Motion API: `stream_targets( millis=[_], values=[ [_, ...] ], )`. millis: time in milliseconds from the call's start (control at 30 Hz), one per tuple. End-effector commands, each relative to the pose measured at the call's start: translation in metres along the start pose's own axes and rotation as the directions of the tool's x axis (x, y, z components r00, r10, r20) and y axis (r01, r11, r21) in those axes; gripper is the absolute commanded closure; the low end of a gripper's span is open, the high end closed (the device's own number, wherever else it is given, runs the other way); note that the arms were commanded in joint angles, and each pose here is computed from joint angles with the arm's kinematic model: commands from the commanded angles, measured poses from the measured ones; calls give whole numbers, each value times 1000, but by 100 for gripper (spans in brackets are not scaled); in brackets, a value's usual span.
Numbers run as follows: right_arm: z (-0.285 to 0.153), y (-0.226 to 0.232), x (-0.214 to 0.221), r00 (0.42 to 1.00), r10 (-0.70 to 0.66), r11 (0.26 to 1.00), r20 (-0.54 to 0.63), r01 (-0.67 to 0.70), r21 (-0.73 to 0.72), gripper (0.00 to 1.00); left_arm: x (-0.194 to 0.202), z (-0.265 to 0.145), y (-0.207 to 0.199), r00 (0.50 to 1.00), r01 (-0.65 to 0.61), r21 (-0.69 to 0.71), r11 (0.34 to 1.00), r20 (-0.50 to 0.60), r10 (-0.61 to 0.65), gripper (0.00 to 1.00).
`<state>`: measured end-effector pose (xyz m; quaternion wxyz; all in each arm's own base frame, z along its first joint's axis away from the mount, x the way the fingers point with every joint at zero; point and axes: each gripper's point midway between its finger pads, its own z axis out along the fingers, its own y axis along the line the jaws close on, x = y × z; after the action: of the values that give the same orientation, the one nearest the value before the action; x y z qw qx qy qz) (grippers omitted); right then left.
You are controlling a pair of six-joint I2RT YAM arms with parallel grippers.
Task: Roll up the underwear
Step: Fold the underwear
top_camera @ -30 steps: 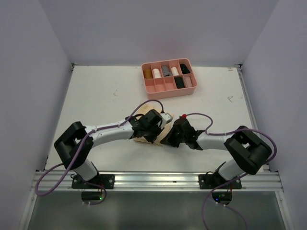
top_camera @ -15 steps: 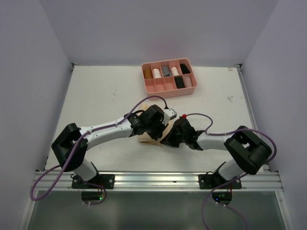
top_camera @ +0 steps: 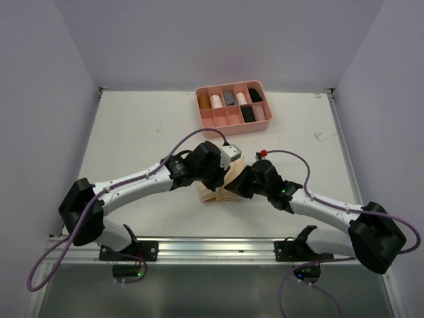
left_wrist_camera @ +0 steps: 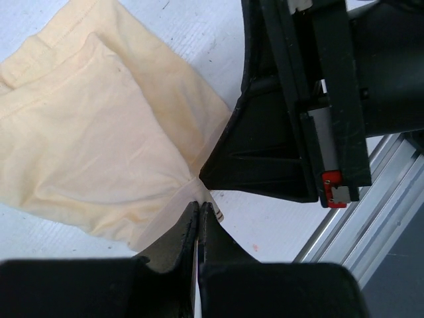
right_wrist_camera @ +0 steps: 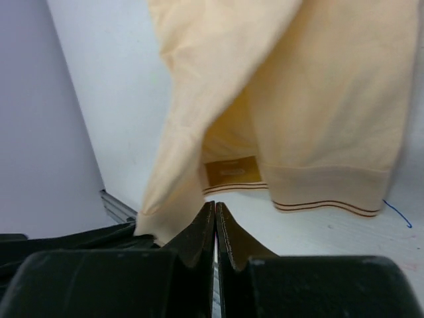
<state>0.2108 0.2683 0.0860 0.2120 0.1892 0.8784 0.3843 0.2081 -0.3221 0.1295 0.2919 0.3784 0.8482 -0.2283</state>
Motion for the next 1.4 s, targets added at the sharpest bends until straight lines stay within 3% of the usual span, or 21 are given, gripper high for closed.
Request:
stream_targets(
  millis=[0,400,667,933,1067,1367],
  values=[
    [-2,2,-6,998,37,999,41,-37,-3,93,-9,-2,-3,999,20,14,1000,27,-20,100],
    [38,-17,22,971,238,971,-5,-238,-29,100,-16,-4,9,997,63,-7,998,53,-63,100],
    [47,22,32,961,275,943,-28,-275,-190,100,-18,-5,12,995,79,-11,997,66,-78,100],
    [60,-1,37,956,292,946,-1,-289,-148,100,-26,-9,10,992,99,-4,995,85,-98,100],
    [81,-35,52,959,282,957,-19,-283,-61,100,-32,-9,6,989,108,19,994,98,-109,100],
    [100,-41,74,941,330,938,-78,-336,-87,100,-56,0,-7,984,122,91,988,121,-132,100]
  ],
)
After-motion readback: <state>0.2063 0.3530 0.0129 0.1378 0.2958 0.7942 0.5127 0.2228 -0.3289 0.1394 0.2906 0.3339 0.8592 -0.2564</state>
